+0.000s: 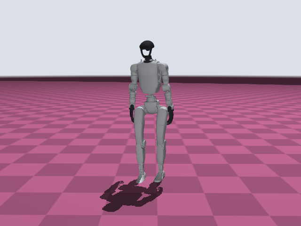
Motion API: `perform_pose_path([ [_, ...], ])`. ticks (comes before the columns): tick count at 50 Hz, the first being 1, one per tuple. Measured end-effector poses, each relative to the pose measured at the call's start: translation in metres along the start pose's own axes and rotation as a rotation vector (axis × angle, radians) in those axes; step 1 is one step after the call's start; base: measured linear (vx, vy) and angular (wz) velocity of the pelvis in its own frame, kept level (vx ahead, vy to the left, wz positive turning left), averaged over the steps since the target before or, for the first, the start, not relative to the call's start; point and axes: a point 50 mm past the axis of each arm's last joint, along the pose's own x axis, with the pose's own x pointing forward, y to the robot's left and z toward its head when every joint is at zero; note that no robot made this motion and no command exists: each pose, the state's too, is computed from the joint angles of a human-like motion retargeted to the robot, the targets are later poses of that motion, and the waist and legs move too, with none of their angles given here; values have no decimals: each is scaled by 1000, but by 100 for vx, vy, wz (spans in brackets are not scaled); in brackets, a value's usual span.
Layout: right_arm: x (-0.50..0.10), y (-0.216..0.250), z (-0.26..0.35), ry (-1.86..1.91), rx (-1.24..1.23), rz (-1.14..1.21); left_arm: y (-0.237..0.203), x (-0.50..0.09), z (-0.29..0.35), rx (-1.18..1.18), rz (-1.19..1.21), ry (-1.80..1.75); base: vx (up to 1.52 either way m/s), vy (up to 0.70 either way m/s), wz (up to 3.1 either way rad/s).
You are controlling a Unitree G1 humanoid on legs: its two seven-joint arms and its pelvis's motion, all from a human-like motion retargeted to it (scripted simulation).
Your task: Upper body actions
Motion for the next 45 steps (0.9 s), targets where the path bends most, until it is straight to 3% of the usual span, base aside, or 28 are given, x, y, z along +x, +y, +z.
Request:
perform_pose_path([
  [6, 0, 11, -21, 84, 13, 46, 22, -2, -14, 123, 92, 77, -17, 4, -295],
  [14, -1, -9, -15, 86, 67, 8, -2, 1, -24, 66, 4, 115, -24, -9, -361],
  [20, -2, -19, -2, 23, 256, 4, -10, 1, 0, 106, -5, 31, -10, -10, -331],
  [30, -5, 12, -57, 238, 564, 39, 2, -5, 38, 180, 67, -115, 20, -15, -215],
  [38, -7, 40, -69, 294, 441, 120, -23, 1, 15, 78, -35, -73, 31, -19, -68],
  [45, -4, 42, -49, 227, 272, 150, -13, 3, -2, 175, -2, -15, 31, -14, -104],
])
